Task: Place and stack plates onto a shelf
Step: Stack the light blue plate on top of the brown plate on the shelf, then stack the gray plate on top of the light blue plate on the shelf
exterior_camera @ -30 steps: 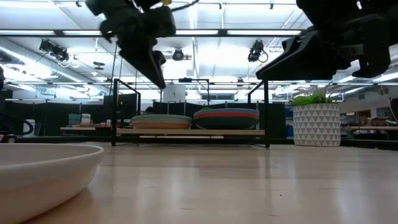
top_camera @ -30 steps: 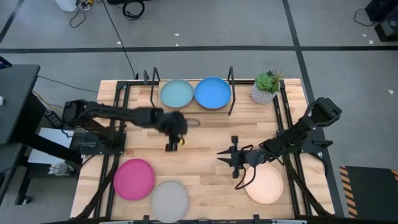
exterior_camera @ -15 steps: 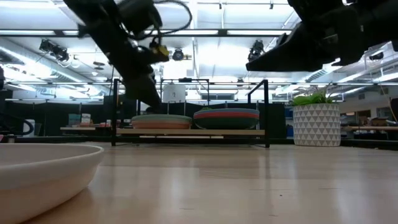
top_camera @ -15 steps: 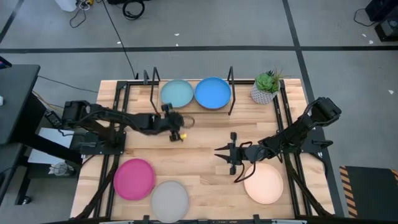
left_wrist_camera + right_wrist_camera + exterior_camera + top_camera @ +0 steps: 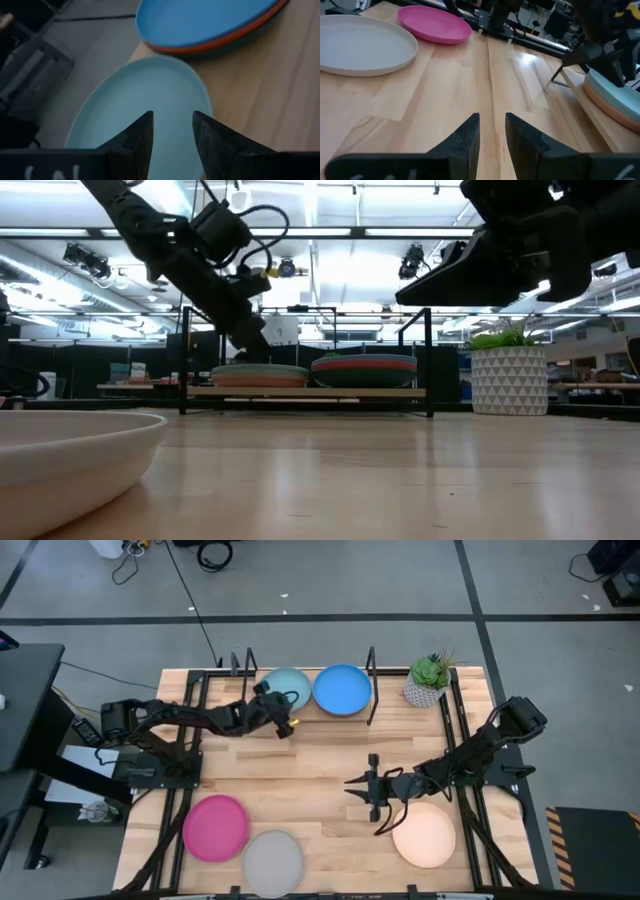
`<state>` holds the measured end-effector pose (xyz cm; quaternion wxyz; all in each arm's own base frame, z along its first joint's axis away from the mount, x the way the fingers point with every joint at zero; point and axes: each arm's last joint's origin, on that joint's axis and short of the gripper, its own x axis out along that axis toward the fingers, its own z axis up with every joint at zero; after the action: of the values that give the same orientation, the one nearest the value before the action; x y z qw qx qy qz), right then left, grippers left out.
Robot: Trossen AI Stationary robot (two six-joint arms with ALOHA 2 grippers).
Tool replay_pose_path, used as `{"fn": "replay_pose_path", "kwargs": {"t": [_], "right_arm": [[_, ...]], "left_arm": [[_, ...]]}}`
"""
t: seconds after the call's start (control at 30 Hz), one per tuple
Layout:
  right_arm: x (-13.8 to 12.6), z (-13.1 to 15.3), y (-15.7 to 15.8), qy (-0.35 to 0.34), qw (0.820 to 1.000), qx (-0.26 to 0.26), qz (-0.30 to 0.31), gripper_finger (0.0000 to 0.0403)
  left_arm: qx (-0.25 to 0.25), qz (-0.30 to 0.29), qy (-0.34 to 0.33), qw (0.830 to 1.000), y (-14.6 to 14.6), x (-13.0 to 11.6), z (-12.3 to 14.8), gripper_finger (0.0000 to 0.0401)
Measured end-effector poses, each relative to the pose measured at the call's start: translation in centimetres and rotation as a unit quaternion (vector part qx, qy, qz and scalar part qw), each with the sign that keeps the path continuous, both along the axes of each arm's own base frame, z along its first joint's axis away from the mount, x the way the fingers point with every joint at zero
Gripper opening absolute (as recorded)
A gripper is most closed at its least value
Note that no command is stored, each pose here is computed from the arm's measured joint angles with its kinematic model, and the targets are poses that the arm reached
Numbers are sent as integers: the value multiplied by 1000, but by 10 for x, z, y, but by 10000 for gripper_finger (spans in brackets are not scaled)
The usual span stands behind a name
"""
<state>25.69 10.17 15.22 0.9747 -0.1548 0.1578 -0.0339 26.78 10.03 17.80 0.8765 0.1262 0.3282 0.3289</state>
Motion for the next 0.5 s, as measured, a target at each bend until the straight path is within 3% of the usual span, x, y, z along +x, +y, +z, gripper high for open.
{"fn": "replay_pose_path", "kwargs": {"t": [0.2, 0.5], "right_arm": [[0, 1, 0, -5, 1000, 1, 1, 99], [0, 1, 0, -3, 1000, -3, 2, 99]], "left_arm": [[-58, 6, 7, 998, 8, -10, -11, 144], [-28, -13, 9, 999, 1, -2, 2, 144]]}}
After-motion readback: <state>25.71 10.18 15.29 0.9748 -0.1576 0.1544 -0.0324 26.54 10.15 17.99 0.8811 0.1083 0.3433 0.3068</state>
